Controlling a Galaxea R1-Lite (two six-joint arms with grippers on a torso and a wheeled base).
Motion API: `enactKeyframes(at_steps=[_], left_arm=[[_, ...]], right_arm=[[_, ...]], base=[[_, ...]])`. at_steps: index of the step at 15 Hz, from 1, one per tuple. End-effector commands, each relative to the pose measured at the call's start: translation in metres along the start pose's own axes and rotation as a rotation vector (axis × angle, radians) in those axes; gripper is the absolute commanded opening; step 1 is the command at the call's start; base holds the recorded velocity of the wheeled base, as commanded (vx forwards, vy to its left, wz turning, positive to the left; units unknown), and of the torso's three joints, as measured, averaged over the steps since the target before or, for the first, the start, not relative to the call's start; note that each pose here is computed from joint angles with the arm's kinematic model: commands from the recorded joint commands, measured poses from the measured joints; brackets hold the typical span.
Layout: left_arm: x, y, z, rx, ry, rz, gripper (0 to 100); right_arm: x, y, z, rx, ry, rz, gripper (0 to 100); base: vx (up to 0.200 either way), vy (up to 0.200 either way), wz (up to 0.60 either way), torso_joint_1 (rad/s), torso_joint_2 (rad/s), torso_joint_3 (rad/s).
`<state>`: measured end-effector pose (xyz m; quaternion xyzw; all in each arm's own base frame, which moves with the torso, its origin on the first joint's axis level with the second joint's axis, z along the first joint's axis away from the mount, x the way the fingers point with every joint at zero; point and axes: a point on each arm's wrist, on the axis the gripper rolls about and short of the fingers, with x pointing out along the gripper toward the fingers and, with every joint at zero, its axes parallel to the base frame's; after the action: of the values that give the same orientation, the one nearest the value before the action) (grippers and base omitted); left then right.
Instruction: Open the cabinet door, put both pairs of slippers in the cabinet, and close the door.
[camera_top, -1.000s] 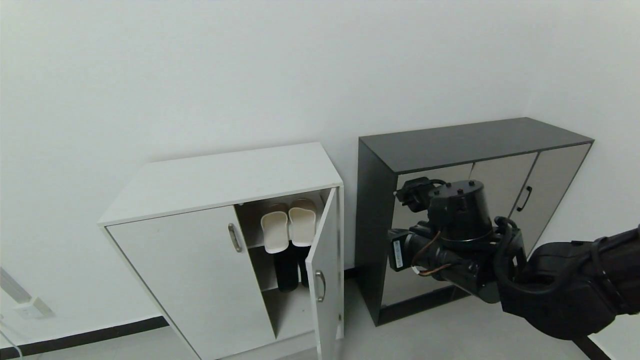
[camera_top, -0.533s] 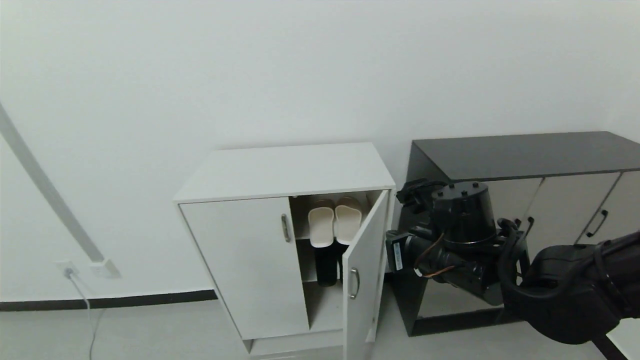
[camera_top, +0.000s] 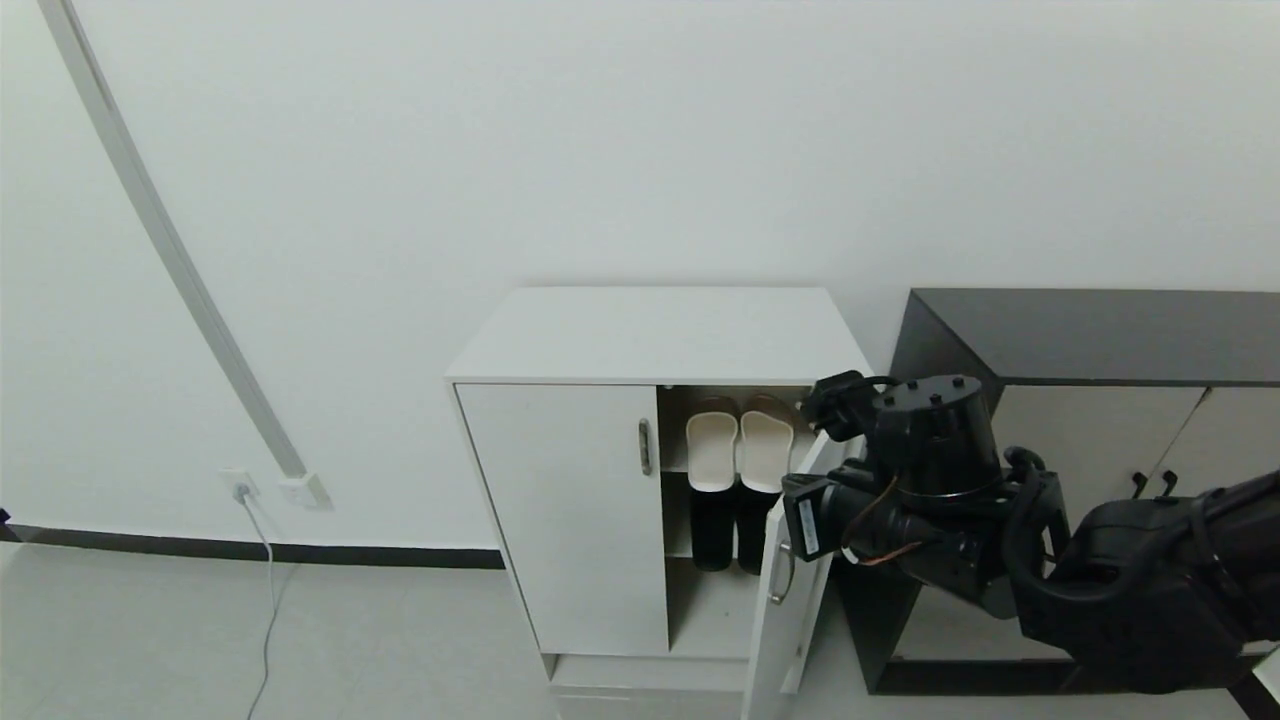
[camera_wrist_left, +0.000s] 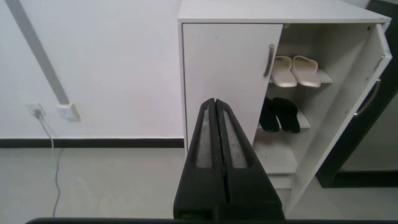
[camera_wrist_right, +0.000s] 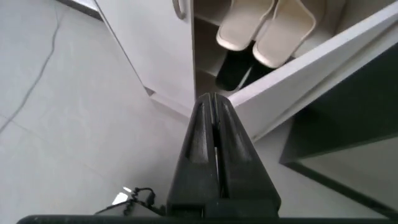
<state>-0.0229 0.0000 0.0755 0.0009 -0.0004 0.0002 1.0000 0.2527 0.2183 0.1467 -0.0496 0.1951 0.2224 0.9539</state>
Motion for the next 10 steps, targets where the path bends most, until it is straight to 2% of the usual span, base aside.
enactKeyframes(at_steps=[1,5,10], left_arm=[[0.0,0.0,0.0,0.0,0.001,0.001,0],[0.0,0.0,0.0,0.0,0.001,0.0,0],[0.0,0.0,0.0,0.0,0.001,0.0,0]], right_arm=[[-0.005,-0.005,-0.008,-0.021,0.028,-0.011,0],[-0.016,-0.011,-0.029,-0.04,0.093,-0.021,0],[-0.014,-0.012,-0.046,-0.063,0.156,-0.022,0]], base=[[0.0,0.0,0.0,0.0,0.0,0.0],[0.0,0.0,0.0,0.0,0.0,0.0],[0.2,0.0,0.0,-0.001,0.0,0.006]])
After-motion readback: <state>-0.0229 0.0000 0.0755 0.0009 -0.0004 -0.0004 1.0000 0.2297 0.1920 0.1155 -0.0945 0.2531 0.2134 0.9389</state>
